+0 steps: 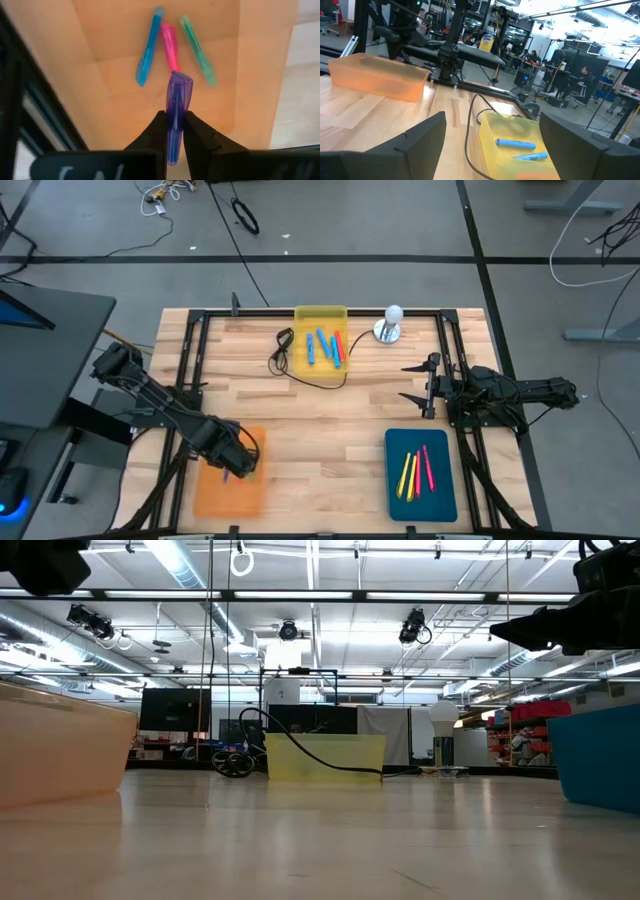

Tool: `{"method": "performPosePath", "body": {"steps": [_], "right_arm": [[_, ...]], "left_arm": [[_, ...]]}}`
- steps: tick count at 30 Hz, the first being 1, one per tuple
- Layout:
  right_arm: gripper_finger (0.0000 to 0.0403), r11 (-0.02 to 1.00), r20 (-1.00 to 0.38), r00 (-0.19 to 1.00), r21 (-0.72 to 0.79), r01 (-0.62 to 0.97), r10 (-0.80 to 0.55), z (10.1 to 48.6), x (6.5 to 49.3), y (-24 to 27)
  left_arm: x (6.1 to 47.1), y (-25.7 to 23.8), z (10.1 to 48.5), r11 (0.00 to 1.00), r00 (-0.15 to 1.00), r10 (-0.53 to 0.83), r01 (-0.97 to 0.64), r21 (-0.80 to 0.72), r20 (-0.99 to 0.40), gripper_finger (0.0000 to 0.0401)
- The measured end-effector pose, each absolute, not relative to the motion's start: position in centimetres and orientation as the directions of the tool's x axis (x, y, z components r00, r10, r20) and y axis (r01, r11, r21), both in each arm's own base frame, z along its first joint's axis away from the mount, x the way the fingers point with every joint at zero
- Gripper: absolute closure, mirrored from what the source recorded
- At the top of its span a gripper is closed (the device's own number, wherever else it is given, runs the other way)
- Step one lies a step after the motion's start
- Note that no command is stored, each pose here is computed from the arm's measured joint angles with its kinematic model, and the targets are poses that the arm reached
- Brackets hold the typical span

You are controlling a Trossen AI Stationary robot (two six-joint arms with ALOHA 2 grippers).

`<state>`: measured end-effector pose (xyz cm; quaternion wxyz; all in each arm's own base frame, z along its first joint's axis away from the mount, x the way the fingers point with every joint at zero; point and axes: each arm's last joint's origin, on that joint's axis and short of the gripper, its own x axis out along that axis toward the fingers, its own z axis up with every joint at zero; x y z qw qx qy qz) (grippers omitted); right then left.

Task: Pick & Place Markers
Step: Put the purple pen into the orange bin

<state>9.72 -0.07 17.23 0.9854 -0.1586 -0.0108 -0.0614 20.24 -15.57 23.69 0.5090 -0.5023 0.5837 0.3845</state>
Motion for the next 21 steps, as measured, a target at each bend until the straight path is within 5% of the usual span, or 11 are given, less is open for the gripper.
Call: {"method": "performPosePath", "body": {"steps": [21], "right_arm": [[0.008, 0.942, 0.041, 0.992, -0.311, 0.125, -0.118, 17.2, 9.7, -0.1]], "left_arm": [[19.6, -17.2, 17.6, 0.19, 0.004, -0.238, -0.98, -0.05, -0.971, 0.0361]]}}
